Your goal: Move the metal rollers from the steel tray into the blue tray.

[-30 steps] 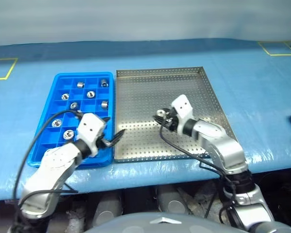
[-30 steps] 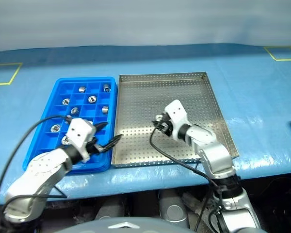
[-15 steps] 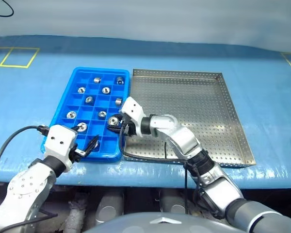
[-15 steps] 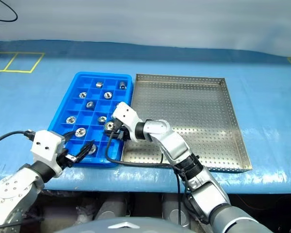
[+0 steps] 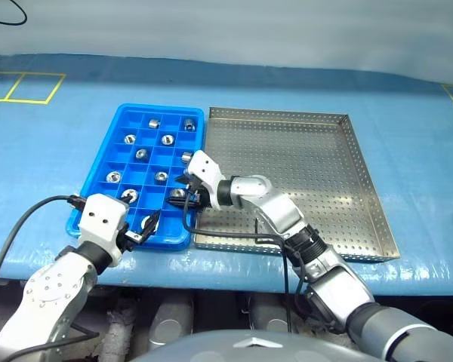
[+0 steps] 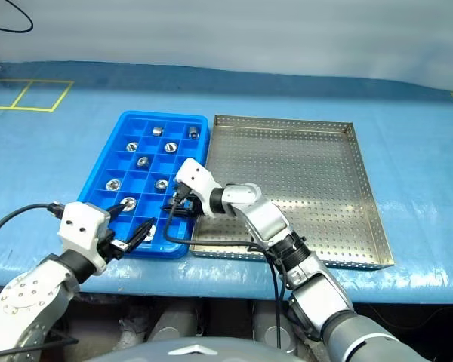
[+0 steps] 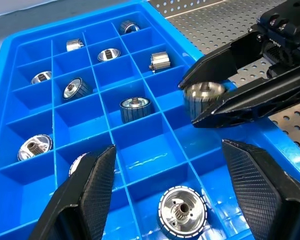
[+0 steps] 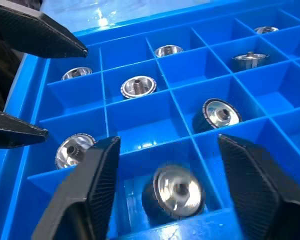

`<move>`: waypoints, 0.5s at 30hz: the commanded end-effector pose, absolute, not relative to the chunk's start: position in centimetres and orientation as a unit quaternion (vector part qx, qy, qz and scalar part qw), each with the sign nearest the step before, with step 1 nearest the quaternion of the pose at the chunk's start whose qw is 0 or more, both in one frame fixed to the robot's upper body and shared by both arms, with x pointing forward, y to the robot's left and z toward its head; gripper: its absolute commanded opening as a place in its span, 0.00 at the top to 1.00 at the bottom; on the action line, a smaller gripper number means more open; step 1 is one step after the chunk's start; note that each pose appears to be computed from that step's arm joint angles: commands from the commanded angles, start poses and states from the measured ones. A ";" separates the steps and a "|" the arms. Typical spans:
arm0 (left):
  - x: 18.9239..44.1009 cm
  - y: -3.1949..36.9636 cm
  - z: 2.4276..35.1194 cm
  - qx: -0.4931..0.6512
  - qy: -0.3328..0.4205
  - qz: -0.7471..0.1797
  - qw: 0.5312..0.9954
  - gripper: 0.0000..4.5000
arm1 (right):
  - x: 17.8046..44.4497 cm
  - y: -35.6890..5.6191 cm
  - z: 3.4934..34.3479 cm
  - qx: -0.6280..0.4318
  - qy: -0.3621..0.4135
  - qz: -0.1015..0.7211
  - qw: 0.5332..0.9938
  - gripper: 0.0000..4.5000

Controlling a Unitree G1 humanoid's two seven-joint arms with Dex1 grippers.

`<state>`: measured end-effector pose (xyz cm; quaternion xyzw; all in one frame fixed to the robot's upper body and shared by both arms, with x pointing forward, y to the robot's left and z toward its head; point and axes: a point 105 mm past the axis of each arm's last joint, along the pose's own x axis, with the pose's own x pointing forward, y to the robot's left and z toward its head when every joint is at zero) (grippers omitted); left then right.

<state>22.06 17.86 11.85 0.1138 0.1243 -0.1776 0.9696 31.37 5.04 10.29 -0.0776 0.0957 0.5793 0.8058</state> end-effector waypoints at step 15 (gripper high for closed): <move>28.7 11.4 14.0 0.127 0.022 -0.287 0.949 0.19 | 33.7 -10.6 13.7 -0.107 0.055 0.355 0.927 0.17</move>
